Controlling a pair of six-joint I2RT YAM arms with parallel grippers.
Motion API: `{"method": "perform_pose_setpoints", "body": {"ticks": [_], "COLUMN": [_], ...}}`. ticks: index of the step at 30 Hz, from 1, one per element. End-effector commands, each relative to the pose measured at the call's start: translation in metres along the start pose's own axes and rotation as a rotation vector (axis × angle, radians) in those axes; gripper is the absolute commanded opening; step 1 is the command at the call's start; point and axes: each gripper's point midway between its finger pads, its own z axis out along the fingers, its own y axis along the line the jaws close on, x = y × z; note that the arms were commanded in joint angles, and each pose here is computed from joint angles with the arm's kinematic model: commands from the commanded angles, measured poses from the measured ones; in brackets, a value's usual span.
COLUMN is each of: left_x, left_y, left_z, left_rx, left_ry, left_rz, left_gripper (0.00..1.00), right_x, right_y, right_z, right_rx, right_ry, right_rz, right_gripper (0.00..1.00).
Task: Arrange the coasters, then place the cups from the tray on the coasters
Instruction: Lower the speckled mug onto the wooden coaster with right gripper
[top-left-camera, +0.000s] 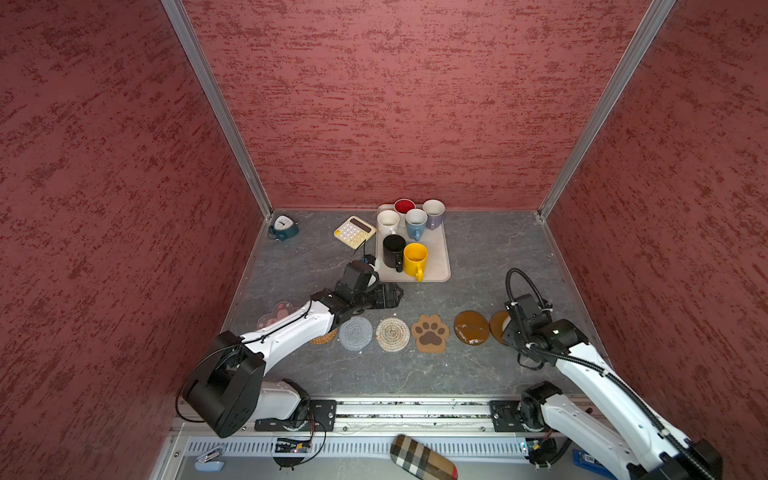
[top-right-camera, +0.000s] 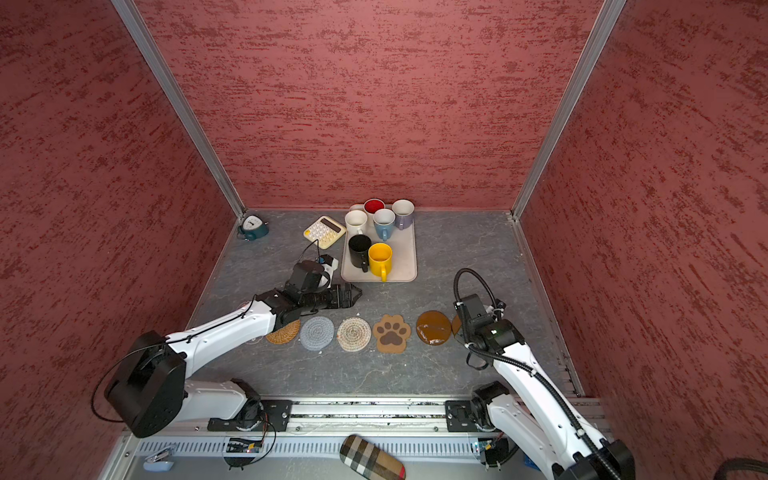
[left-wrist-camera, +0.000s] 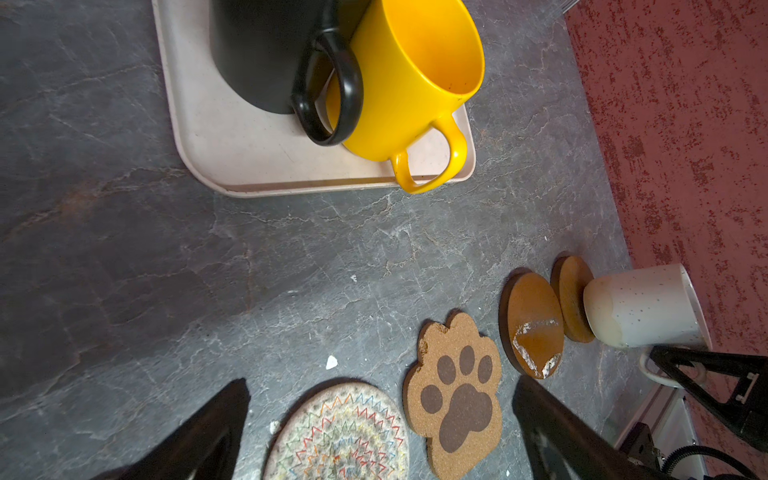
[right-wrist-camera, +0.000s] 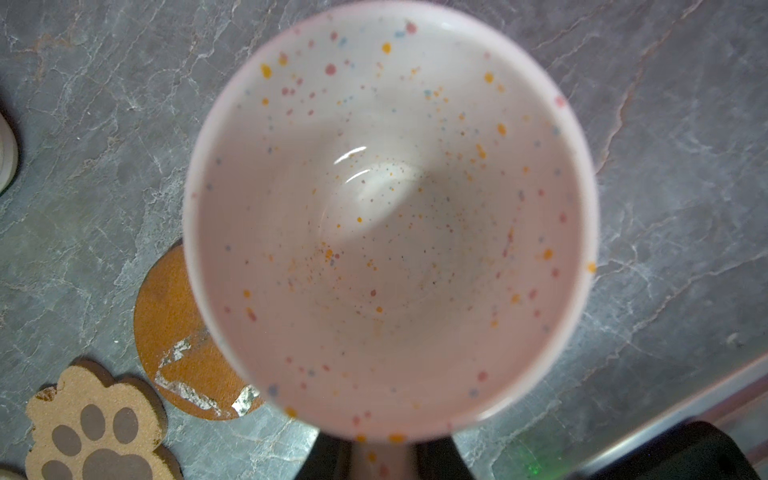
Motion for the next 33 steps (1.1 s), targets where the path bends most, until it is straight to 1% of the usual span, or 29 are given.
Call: {"method": "perform_pose_setpoints", "body": {"ticks": [1, 8, 17, 30, 33], "left_x": [0.0, 0.0, 0.001, 0.002, 0.003], "left_y": [0.001, 0.003, 0.005, 0.006, 0.007], "left_z": [0.002, 0.003, 0.003, 0.003, 0.003], "left_rx": [0.012, 0.014, 0.015, 0.017, 0.017], "left_ry": [-0.005, -0.001, -0.001, -0.002, 0.0], "left_rz": [0.008, 0.003, -0.003, -0.007, -0.01], "left_gripper": [0.99, 1.0, 0.99, 0.99, 1.0], "right_x": [-0.014, -0.024, -0.017, -0.011, -0.01], "right_y": [0.01, 0.019, 0.031, 0.039, 0.037], "right_z": [-0.001, -0.012, -0.005, -0.001, -0.001], "right_rx": [-0.025, -0.024, -0.012, -0.047, -0.043], "right_ry": [-0.068, -0.095, -0.09, -0.073, -0.071], "right_rz": [0.027, 0.007, -0.041, -0.032, -0.039], "right_gripper": [0.0, 0.0, 0.0, 0.0, 0.08]}}
